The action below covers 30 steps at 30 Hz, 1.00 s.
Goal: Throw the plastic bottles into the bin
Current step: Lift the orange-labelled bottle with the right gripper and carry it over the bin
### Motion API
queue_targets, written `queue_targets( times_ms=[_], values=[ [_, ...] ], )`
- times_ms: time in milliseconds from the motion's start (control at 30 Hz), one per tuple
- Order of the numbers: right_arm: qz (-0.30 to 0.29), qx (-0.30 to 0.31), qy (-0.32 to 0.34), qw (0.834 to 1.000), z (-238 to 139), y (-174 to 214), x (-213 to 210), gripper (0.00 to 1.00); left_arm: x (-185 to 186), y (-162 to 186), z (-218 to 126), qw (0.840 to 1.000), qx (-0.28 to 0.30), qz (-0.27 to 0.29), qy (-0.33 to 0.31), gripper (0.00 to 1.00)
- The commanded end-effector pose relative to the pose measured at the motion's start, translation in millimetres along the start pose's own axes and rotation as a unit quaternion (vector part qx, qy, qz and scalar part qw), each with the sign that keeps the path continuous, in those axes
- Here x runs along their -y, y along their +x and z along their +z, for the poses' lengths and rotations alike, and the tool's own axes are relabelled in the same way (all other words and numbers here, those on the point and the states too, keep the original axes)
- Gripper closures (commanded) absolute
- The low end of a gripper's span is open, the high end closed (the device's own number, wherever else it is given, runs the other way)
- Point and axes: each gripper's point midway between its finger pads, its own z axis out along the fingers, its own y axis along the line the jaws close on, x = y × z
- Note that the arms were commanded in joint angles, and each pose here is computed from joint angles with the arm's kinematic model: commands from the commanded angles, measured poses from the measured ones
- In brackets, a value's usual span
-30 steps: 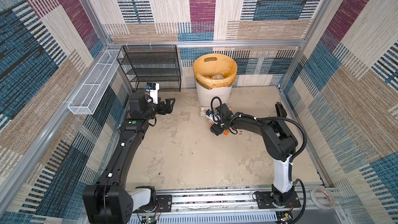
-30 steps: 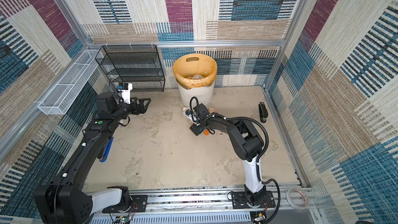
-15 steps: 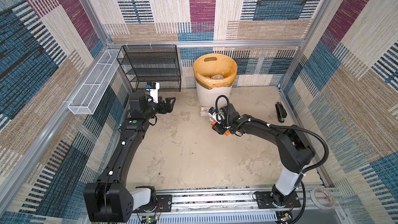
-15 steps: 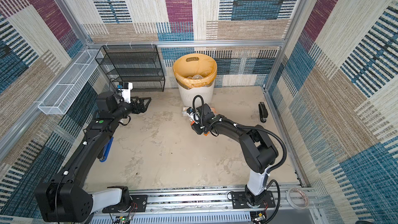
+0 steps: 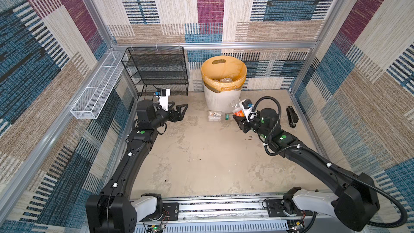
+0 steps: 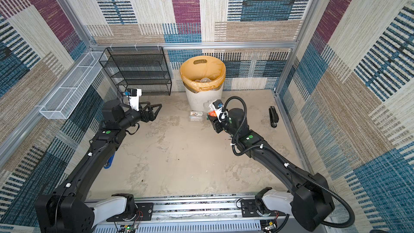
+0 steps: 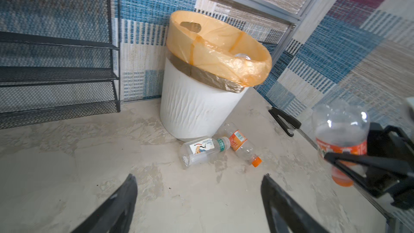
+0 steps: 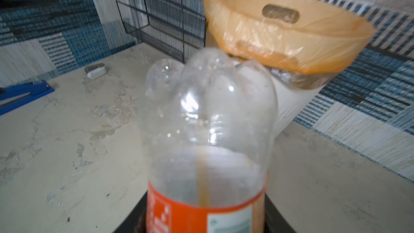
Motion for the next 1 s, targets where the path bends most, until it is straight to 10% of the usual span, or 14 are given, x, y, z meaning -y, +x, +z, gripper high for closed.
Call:
queue_targets(
  times_ms=[0,400,600,733,967],
  values=[
    [0.021,0.130,0.056,0.990,-31,-54,22,0.48,26,-4,2,0.997,0.021,0.061,0.040,0.13],
    [-0.004,0.368,0.146,0.918,-154,-143,48,0.44,84,38,20,0.984,-0.011,0.144,0.103,0.12],
    [-0.005,0.295,0.057,0.954,-34,-224,50,0.40,87,34,23,0.984,-0.010,0.138,0.111,0.13],
    [0.035,0.165,0.048,0.985,77,-239,72,0.15,91,35,17,0.983,-0.013,0.154,0.104,0.07],
    [0.060,0.142,0.076,0.985,76,-223,100,0.00,92,37,13,0.979,-0.026,0.179,0.098,0.03]
  ],
)
